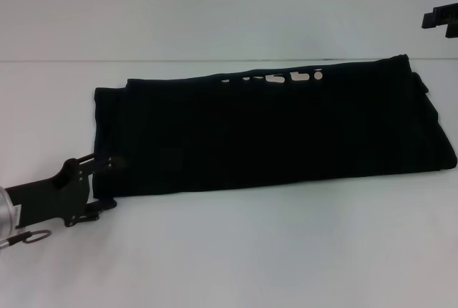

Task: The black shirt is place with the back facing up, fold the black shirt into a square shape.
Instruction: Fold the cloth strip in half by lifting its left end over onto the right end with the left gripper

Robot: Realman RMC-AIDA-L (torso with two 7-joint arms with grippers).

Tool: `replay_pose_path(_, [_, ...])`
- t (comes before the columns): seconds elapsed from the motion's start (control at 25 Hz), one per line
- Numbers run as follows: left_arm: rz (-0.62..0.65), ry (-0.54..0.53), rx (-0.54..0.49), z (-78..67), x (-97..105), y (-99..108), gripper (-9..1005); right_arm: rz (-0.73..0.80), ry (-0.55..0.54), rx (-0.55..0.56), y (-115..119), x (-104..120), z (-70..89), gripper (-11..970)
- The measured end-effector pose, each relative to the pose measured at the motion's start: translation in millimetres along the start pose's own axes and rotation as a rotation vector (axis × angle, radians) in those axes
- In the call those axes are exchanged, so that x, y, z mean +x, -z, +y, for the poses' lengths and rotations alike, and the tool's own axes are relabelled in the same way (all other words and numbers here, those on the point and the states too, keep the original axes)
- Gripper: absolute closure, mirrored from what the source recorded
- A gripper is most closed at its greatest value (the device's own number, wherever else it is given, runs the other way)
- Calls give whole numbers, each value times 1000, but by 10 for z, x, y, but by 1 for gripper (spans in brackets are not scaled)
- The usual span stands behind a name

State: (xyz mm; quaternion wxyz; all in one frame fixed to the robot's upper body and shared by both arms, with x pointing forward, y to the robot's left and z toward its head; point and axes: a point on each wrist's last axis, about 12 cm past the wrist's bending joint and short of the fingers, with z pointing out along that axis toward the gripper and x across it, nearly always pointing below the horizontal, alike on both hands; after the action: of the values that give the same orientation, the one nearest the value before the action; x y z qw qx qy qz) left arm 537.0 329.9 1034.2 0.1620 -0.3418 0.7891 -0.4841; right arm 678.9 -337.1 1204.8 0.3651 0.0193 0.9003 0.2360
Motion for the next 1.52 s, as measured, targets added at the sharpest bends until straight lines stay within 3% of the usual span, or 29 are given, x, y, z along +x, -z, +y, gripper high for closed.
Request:
replay_pose_path(0.4, [14,-51,-18,-205,-4,-286,123,4,-6,3,2,22,-25,371])
replay_pose_path(0.68, [-57,-115,94,-422,-104,-326,120,6,-13,7,15,35,-52,371])
replay_pose_path(1.12, [-8,-63,42,-148,32,-233,146,5,-21,5,21,38,-58,371])
replay_pose_path(1.52, [-34,-92,3,-283,-7,-442,172,2,-16,-4,8,14,-17,371])
